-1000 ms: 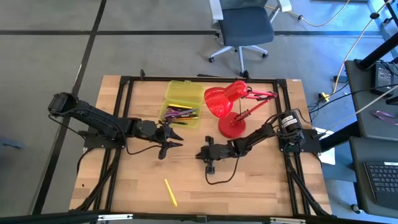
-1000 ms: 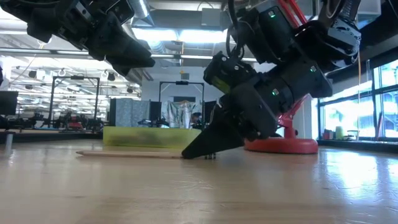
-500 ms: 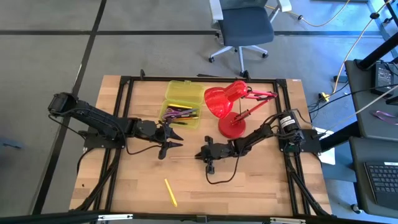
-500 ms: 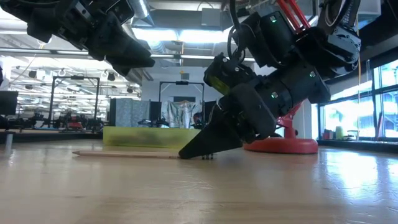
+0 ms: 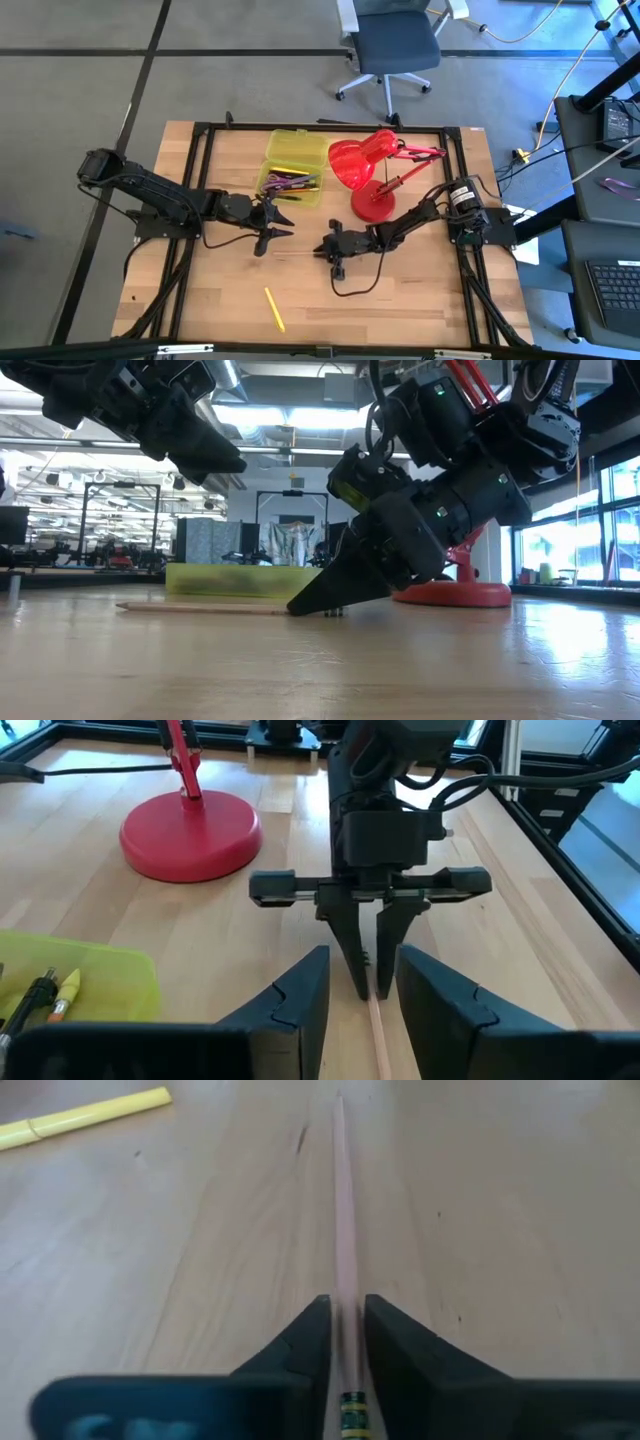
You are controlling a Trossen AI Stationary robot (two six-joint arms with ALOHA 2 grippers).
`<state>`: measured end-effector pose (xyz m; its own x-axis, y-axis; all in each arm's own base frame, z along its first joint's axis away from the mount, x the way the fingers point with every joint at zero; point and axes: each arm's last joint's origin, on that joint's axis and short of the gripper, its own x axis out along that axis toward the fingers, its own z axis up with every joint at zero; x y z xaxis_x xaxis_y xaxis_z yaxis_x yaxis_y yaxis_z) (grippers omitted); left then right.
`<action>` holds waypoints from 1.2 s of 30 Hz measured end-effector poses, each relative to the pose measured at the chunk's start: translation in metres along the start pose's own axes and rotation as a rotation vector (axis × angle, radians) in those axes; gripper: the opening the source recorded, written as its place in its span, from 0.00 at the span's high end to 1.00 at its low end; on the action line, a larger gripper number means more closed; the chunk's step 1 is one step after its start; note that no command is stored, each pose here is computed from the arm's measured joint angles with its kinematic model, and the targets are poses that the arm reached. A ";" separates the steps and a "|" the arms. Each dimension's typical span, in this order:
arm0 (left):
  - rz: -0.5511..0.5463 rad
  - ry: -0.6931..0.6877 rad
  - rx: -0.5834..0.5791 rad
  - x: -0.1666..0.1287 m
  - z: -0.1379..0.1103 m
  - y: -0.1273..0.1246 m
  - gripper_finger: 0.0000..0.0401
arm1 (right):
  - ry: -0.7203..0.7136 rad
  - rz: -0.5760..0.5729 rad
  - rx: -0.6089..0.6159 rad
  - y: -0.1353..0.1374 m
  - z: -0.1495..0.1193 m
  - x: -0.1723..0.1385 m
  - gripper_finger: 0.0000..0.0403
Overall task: Pick & place school supplies into a supply box
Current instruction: Put the pink pencil into the yellow supply box
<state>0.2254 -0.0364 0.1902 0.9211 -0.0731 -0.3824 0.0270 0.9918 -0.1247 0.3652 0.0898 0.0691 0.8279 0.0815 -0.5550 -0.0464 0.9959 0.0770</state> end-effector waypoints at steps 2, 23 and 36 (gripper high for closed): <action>0.001 0.000 0.000 0.000 0.000 0.000 0.73 | 0.000 0.002 0.000 0.000 0.000 0.000 0.78; 0.001 -0.001 0.000 0.000 0.000 0.000 0.72 | 0.023 -0.068 0.012 0.000 -0.003 0.001 0.68; 0.002 0.002 0.000 0.000 0.000 0.000 0.73 | 0.008 -0.100 -0.038 -0.002 -0.012 0.008 0.91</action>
<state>0.2253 -0.0363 0.1900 0.9202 -0.0714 -0.3848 0.0252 0.9920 -0.1237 0.3654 0.0885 0.0548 0.8247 -0.0183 -0.5652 0.0150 0.9998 -0.0104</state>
